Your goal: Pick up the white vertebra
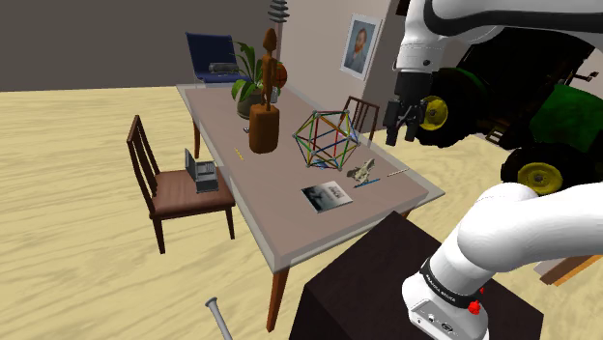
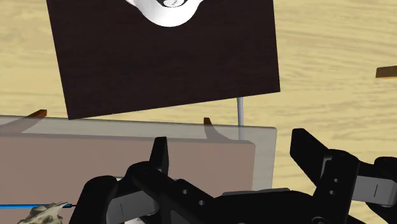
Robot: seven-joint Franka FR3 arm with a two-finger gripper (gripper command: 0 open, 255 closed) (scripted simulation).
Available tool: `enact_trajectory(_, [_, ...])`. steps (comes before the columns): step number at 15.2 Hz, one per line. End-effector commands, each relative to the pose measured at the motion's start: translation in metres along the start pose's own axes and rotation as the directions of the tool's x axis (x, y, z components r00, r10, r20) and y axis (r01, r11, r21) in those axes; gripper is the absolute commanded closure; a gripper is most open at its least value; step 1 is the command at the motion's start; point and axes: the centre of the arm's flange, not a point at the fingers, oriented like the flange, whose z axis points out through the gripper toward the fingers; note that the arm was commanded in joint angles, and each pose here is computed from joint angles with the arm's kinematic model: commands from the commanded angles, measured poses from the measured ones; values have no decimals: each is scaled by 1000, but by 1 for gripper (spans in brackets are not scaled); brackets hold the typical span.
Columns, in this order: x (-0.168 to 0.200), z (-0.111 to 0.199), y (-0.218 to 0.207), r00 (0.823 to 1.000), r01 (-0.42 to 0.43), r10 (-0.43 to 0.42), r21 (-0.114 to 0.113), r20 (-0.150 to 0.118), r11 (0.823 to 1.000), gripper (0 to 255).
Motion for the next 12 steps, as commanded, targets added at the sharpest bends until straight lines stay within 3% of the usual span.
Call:
enact_trajectory(1, [0, 0, 0, 1000, 0, 0, 0, 0, 1000, 0])
enact_trajectory(6, [50, 31, 20, 991, -130, 130, 5, -30, 991, 0])
enact_trajectory(12, [107, 66, 52, 957, -283, 284, 16, -65, 959, 0])
